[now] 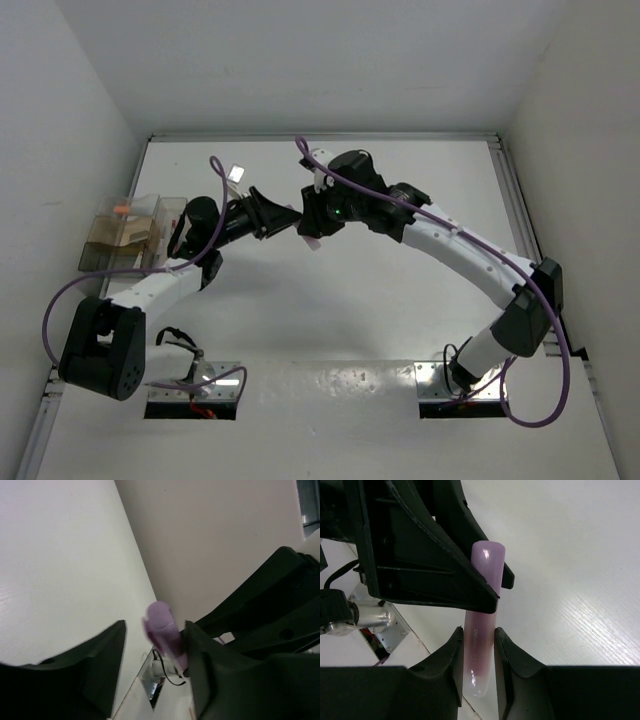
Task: Sort the stationery into containers
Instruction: Place the stationery in the storage box.
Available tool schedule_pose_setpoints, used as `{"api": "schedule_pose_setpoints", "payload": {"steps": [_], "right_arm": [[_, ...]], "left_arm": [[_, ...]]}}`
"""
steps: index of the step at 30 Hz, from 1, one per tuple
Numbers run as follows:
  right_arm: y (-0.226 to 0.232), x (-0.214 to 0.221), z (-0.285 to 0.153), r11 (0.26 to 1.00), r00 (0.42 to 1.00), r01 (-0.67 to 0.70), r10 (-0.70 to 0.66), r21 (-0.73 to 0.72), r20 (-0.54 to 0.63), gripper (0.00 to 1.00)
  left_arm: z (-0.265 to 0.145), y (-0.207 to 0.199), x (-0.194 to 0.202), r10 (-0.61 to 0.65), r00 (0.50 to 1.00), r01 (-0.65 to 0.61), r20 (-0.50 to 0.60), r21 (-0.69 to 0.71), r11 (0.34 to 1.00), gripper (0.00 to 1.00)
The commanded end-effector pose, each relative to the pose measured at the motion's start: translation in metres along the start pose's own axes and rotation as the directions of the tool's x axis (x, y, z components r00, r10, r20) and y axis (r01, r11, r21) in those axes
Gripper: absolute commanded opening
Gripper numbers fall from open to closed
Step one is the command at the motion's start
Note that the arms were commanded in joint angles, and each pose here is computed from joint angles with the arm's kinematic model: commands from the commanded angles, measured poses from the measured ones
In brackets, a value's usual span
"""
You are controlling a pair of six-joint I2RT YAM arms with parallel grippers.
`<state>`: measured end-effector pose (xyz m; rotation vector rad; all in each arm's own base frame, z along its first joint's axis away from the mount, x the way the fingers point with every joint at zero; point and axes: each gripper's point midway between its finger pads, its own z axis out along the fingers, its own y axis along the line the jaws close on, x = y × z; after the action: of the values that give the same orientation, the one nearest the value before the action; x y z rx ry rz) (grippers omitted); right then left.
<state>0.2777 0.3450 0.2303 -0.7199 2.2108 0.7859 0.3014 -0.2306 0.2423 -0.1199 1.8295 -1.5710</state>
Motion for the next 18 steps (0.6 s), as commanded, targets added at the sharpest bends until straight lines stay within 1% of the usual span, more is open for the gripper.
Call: {"api": "schedule_pose_setpoints", "payload": {"steps": [1,2,3,6,7,8,9,10,11,12,13,14,15,16,17,18], "right_arm": [[0.01,-0.019,-0.003,0.999,0.998,0.035,-0.034,-0.014,0.05,0.0],[0.01,-0.019,-0.003,0.999,0.998,0.032,-0.031,-0.013,0.05,0.0],[0.01,-0.018,-0.002,0.999,0.998,0.032,-0.031,-0.014,0.049,0.0],[0.009,-0.018,-0.002,0.999,0.998,0.039,-0.039,-0.012,0.048,0.0],[0.008,-0.017,-0.001,0.999,0.998,0.038,-0.037,-0.007,0.046,0.17],[0.008,-0.017,-0.002,0.999,0.998,0.041,-0.041,-0.006,0.044,0.3],[0.004,-0.016,-0.003,0.999,0.998,0.041,-0.041,0.012,0.046,0.42],[0.0,-0.016,-0.005,0.999,0.998,0.047,-0.048,0.028,0.045,0.55],[-0.004,-0.016,-0.007,0.998,0.998,0.045,-0.047,0.042,0.044,0.63],[-0.01,-0.017,-0.01,0.998,0.998,0.041,-0.043,0.055,0.043,0.69],[-0.017,-0.012,-0.013,0.997,0.999,0.032,-0.034,0.071,0.023,0.7],[-0.023,-0.012,-0.016,0.996,0.999,0.023,-0.025,0.084,0.022,0.7],[-0.034,-0.008,-0.018,0.995,1.0,0.007,-0.008,0.096,0.011,0.7],[-0.041,-0.003,-0.021,0.994,1.0,0.0,0.001,0.106,-0.009,0.7],[-0.051,-0.001,-0.024,0.992,1.0,-0.018,0.02,0.122,-0.014,0.71],[-0.057,0.005,-0.025,0.992,0.999,-0.022,0.027,0.123,-0.037,0.7]], "left_arm": [[0.004,-0.027,-0.014,0.046,0.998,-0.05,0.047,0.079,0.996,0.51],[0.003,-0.027,-0.015,0.038,0.998,-0.041,0.049,0.081,0.996,0.48],[0.002,-0.027,-0.016,0.039,0.998,-0.044,0.057,0.083,0.996,0.4],[-0.001,-0.026,-0.025,0.045,0.996,-0.051,0.078,0.078,0.996,0.25],[-0.002,-0.027,-0.029,0.047,0.995,-0.053,0.083,0.077,0.996,0.13],[-0.003,-0.028,-0.032,0.054,0.995,-0.061,0.087,0.073,0.996,0.08],[-0.004,-0.027,-0.043,0.06,0.994,-0.065,0.093,0.042,0.997,0.0],[-0.005,-0.025,-0.049,0.151,0.985,-0.153,0.085,0.018,0.988,0.0],[-0.005,-0.023,-0.057,0.201,0.977,-0.2,0.073,-0.02,0.98,0.0],[-0.013,-0.001,-0.061,0.199,0.98,-0.194,0.026,-0.125,0.973,0.0],[-0.014,-0.02,-0.09,0.442,0.897,-0.436,0.018,-0.134,0.89,0.0],[-0.018,-0.015,-0.103,0.522,0.853,-0.516,-0.019,-0.185,0.836,0.0],[-0.031,0.011,-0.1,0.512,0.848,-0.528,-0.136,-0.286,0.799,0.0],[-0.04,0.002,-0.143,0.728,0.658,-0.737,-0.193,-0.362,0.57,0.0],[-0.048,0.01,-0.154,0.767,0.576,-0.797,-0.282,-0.403,0.45,0.0],[-0.06,0.033,-0.153,0.73,0.55,-0.819,-0.407,-0.432,0.376,0.0]]}}
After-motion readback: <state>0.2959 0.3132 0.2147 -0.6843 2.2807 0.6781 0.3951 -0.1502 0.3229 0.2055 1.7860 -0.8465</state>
